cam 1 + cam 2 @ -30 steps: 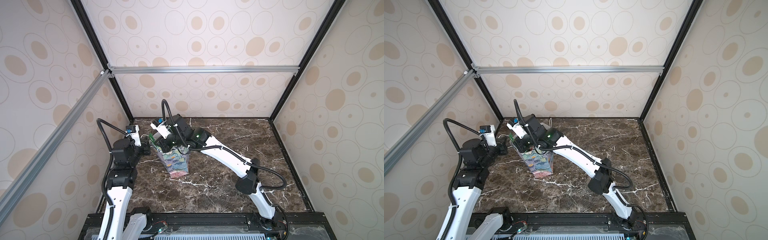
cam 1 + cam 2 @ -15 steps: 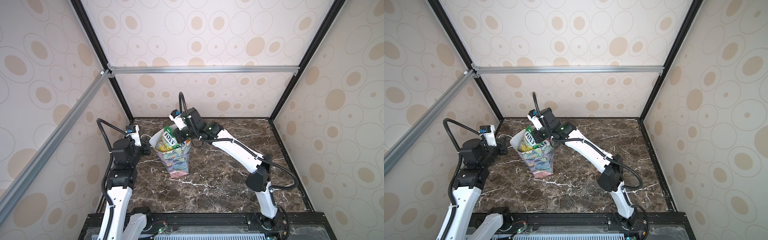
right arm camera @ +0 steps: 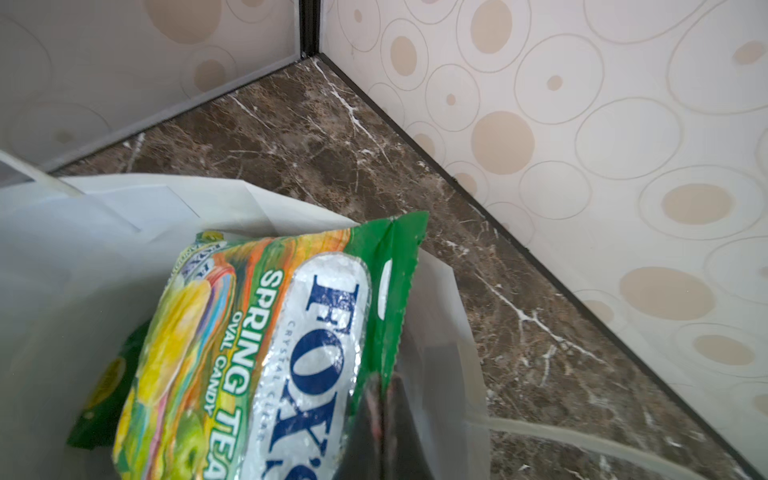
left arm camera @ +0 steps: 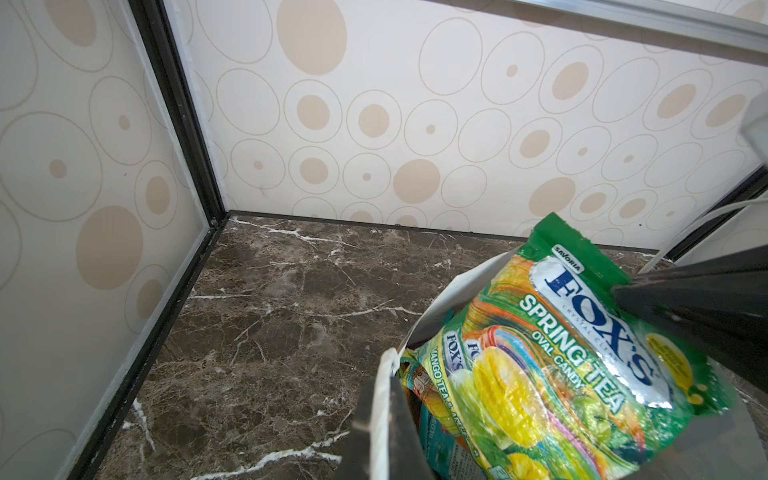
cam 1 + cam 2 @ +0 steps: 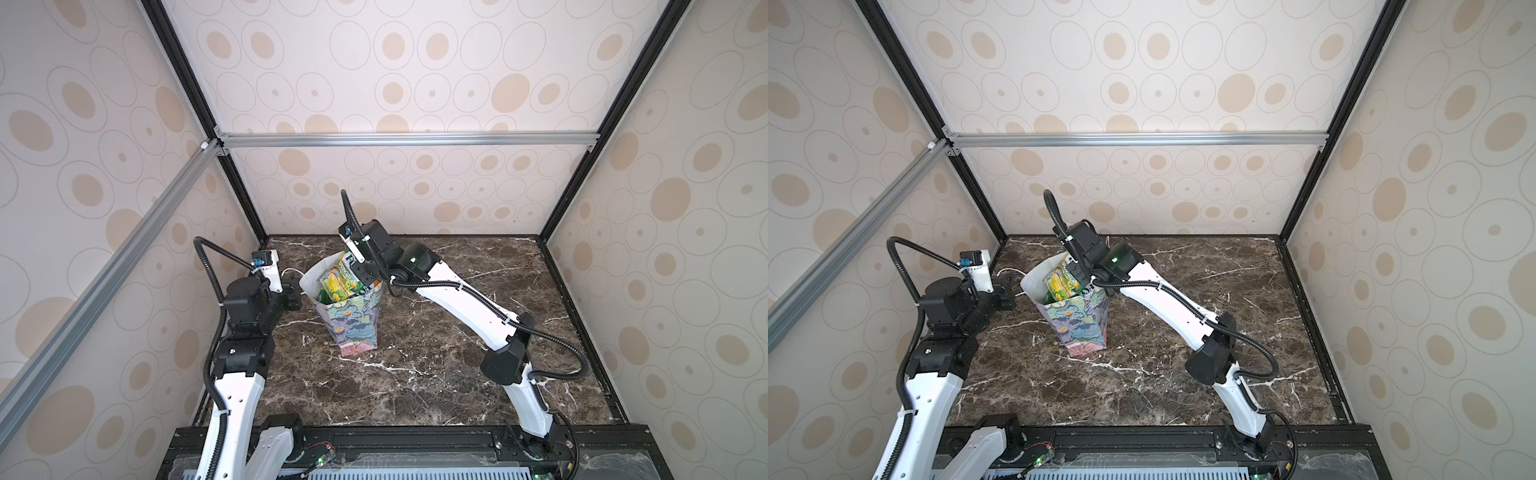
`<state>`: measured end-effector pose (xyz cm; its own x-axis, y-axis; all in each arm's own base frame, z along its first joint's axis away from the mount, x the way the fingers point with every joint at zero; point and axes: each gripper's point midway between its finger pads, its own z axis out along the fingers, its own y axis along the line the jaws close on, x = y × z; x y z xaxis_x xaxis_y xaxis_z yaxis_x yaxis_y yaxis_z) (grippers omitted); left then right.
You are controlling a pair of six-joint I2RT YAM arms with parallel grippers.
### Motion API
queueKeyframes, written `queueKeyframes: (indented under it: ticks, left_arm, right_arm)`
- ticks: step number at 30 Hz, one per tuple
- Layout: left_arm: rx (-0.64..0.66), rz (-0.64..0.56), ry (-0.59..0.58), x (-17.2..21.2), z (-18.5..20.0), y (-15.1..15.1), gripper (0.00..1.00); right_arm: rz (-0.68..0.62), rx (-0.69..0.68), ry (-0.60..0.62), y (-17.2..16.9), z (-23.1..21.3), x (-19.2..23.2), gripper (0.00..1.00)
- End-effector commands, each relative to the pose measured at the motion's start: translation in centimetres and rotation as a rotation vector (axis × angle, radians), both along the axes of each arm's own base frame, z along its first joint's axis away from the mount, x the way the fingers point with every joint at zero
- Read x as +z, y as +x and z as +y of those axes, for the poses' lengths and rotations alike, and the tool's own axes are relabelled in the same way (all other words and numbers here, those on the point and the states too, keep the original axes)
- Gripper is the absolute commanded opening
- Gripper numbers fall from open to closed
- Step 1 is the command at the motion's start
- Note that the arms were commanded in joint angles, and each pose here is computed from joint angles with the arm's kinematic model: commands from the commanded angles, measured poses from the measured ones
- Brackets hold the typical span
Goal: Place the snacks into the paper bag
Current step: 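Open the right gripper to release the tea packet and raise it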
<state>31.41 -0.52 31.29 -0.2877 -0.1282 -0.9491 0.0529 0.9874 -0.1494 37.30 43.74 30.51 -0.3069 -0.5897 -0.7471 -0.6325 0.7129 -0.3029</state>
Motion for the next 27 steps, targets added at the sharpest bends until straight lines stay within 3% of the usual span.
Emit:
queueKeyframes:
  ticks: [1, 6, 10, 14, 19, 27]
  left_arm:
    - [0.007, -0.021, 0.013, 0.7, 0.3, 0.0, 0.00]
    - [0.006, -0.021, 0.014, 0.6, 0.2, 0.0, 0.00]
    - [0.003, -0.022, 0.012, 0.7, 0.2, 0.0, 0.00]
    - [0.004, -0.025, 0.013, 0.8, 0.2, 0.0, 0.00]
    - [-0.005, -0.025, 0.009, 0.7, 0.0, 0.0, 0.00]
    - [-0.041, -0.037, -0.010, 1.1, -0.6, 0.1, 0.00]
  right_arm:
    - [-0.080, -0.026, -0.128, 0.2, -1.2, 0.4, 0.04]
    - [-0.110, -0.066, -0.171, 0.6, -2.3, 0.8, 0.10]
    - [-0.065, -0.005, -0.117, -0.4, -1.6, 1.2, 0.40]
    - [0.001, 0.076, -0.003, -2.1, -0.2, 2.3, 0.43]
    - [0.009, 0.114, 0.113, -3.7, -0.2, 5.4, 0.53]
    - [-0.098, 0.007, 0.214, -4.4, -4.6, 9.5, 0.57]
